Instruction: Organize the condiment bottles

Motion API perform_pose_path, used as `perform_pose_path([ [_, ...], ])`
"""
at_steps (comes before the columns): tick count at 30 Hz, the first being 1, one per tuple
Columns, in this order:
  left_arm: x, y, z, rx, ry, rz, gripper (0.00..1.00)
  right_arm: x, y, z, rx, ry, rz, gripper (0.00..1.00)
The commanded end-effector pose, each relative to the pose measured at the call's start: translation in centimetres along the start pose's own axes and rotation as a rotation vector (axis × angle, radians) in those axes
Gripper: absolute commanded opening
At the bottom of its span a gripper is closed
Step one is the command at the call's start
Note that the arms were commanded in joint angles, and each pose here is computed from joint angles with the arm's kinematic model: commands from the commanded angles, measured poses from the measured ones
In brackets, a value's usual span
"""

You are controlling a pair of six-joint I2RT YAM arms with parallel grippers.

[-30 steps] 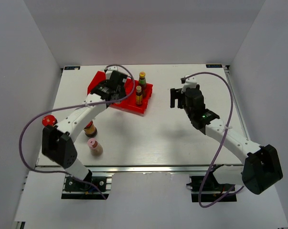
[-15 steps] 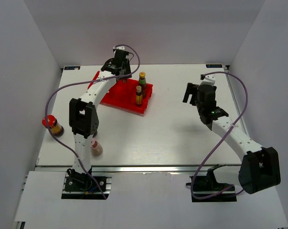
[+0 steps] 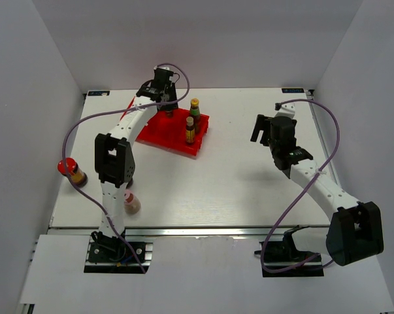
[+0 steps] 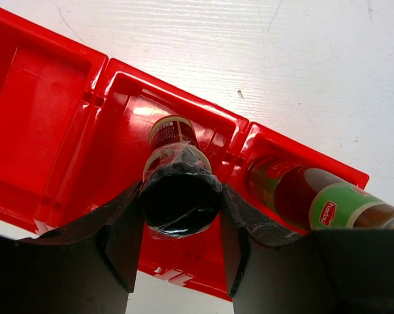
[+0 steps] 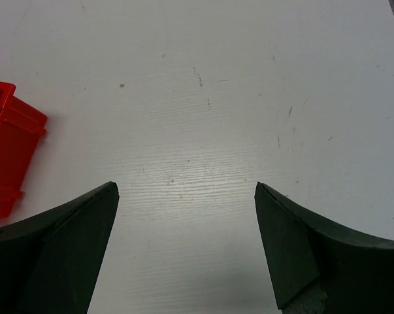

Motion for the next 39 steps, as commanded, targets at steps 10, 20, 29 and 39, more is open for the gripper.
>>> perform_pose_path([
  [10, 1.5, -0.6, 2.0, 0.106, 0.002, -0.053, 0.21, -0.2, 0.0, 1.0, 0.016, -0.017, 0.019, 0.89],
  [20, 1.9, -0.9, 3.1, 0.128, -0.017, -0.06, 0.33, -0.3, -0.3, 1.5, 0.04, -0.032, 0.012, 0.89],
  [29, 2.0, -1.1, 3.2, 0.143, -0.022, -0.067, 0.57, -0.4, -0.3, 1.4, 0.038, -0.036, 0.012, 0.89],
  [39, 2.0, -0.8, 2.3, 0.134, -0.044, -0.068, 0.93, -0.5, -0.2, 1.1, 0.033, -0.035, 0.019, 0.89],
])
Point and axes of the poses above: each gripper's point midway between its finger pads, its own z axis out along the fingers, its own x axis along the line the jaws close on, y = z × x, the point moved 10 cm from there along -z, back along the fingers, and after that the axes turned 4 degrees about -z, right-handed, at the moved point
